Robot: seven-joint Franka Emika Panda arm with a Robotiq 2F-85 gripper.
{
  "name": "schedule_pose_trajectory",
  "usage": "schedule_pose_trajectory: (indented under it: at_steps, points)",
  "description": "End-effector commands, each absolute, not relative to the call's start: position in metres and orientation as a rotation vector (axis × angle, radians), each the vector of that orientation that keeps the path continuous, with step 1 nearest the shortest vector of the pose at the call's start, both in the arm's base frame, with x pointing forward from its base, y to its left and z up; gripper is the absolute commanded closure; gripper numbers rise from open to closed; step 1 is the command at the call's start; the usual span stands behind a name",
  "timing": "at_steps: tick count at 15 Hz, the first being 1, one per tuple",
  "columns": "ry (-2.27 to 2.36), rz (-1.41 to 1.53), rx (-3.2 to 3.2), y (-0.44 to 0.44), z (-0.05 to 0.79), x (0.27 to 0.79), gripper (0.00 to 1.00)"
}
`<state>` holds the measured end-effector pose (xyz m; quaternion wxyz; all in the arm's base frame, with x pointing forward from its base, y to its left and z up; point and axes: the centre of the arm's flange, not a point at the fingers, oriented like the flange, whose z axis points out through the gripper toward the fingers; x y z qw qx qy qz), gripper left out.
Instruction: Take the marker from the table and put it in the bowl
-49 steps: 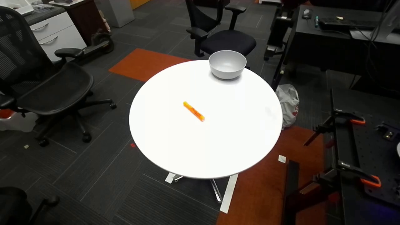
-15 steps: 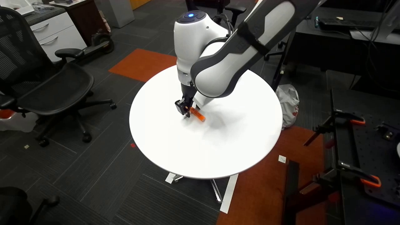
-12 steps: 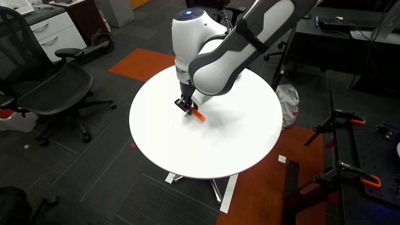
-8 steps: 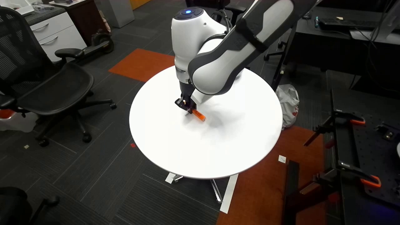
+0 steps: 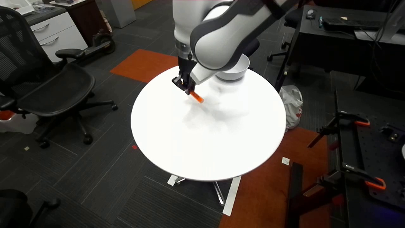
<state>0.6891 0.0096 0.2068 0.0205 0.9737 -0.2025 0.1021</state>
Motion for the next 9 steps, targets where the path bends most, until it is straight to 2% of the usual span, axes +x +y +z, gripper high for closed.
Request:
schedule_pose_trajectory:
  at_steps: [1,9]
  points:
    - [-0.791,0.405,2.956,-0.030,0.264,0.656,0.95]
    - [-1.108,0.420,2.866,-0.152,0.304,0.629,0.95]
